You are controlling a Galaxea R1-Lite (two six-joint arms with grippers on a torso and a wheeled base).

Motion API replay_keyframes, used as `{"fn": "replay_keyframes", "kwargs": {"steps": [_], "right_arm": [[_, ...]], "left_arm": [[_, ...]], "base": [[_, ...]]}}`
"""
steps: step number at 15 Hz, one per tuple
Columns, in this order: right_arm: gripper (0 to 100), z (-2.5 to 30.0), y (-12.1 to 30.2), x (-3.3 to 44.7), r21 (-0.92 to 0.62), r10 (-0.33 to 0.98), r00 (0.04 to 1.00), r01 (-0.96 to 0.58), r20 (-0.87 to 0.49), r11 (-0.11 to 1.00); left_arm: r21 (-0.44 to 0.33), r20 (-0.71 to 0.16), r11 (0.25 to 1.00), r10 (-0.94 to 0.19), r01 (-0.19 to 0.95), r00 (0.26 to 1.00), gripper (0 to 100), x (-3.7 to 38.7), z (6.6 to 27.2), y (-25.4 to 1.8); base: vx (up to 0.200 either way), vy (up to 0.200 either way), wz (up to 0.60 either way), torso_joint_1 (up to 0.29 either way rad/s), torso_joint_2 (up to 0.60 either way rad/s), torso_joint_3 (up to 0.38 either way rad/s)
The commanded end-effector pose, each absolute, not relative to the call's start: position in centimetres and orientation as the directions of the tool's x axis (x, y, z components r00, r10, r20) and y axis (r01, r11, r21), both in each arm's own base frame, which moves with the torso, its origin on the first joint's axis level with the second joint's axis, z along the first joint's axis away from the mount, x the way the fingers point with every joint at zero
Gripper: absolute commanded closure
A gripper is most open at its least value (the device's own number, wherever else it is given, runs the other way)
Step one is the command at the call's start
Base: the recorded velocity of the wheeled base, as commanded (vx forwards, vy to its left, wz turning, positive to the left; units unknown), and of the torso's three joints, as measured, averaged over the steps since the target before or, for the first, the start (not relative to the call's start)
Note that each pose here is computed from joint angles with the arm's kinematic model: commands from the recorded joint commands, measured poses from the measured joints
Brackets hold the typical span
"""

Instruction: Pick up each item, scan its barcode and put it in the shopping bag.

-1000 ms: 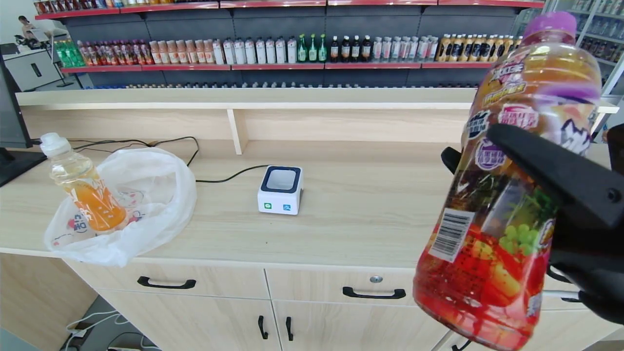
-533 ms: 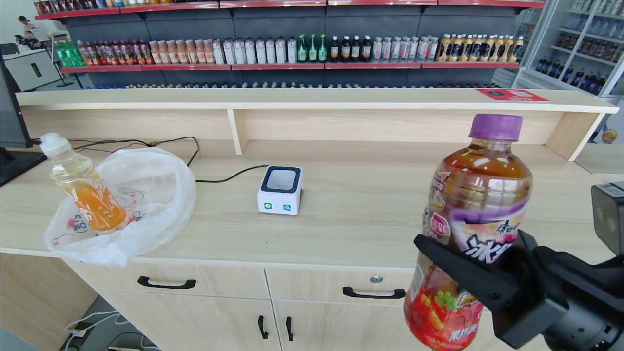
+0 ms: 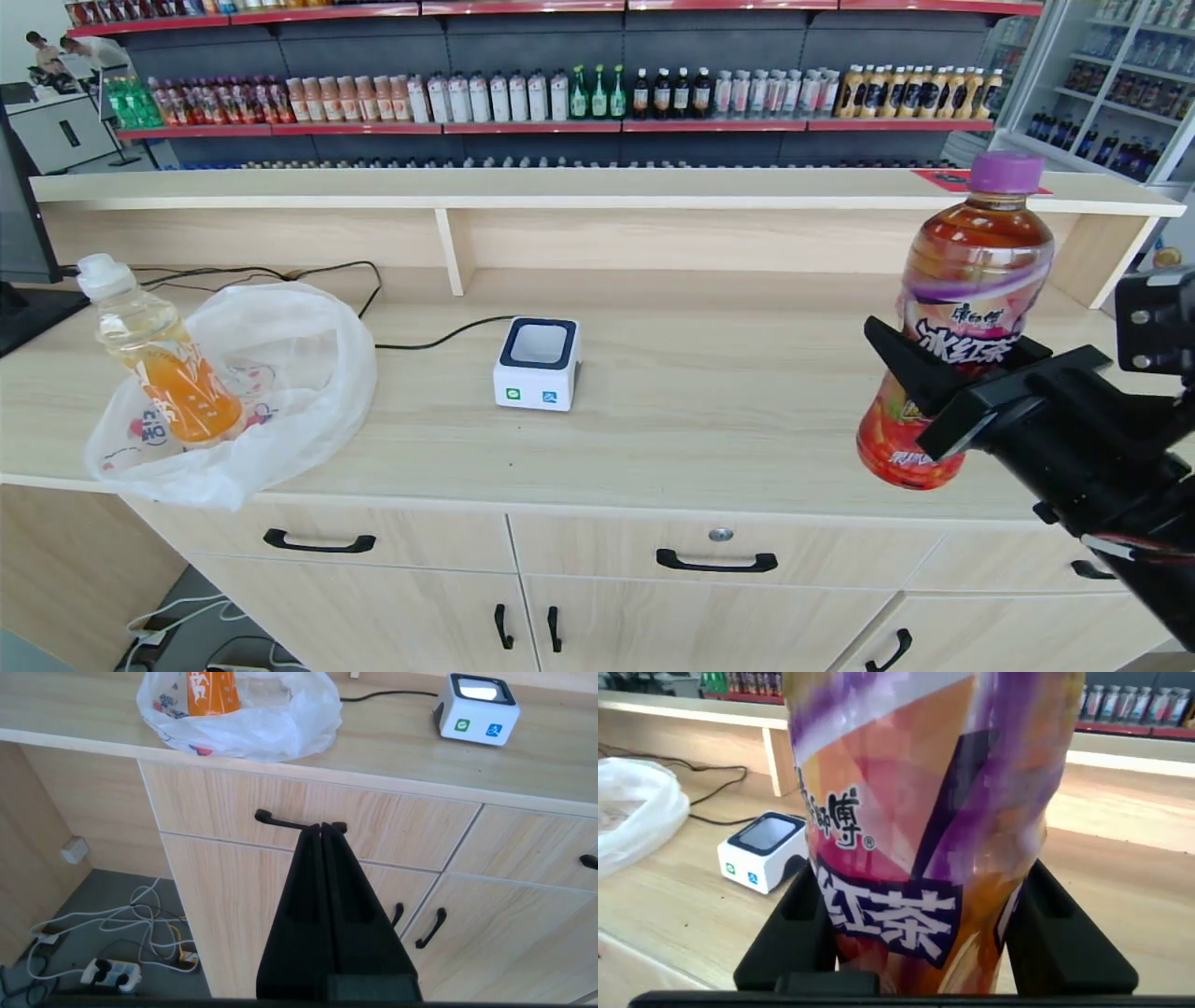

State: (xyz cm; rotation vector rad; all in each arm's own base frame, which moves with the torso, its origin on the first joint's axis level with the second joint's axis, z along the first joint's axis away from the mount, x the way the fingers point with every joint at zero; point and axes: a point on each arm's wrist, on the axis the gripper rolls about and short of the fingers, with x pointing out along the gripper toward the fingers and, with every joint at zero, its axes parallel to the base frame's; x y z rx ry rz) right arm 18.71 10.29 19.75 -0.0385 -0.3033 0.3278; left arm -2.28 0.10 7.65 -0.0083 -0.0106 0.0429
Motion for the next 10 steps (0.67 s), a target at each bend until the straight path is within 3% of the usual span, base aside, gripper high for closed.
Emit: {"fn": "replay_keyframes", "kwargs": {"steps": [1,8,10], "right_arm": [[100,20.3,10.26,19.06,-0.108,0.304,0.905,-0.284,0.299,0.953],[100,20.04,10.49,19.73,-0.144,0.254,0.929,-0.222,0.271,0.964],[100,19.7,10.36,19.63,-0.144,0.241,0.936,-0.209,0.257,0.967]], "left_arm": [[-0.007,0.011,0.999,0.043,-0.043,0.999,100,-2.28,7.66,0.1],[-0.007,0.009,0.999,0.043,-0.043,0.999,100,-2.28,7.64,0.1],[-0.008,0.009,0.999,0.044,-0.044,0.999,100,-2.28,7.64,0.1]], "base": [[0.0,0.0,0.0,0.0,0.0,0.0],[0.0,0.0,0.0,0.0,0.0,0.0],[-0.2,0.0,0.0,0.002,0.0,0.002]]}}
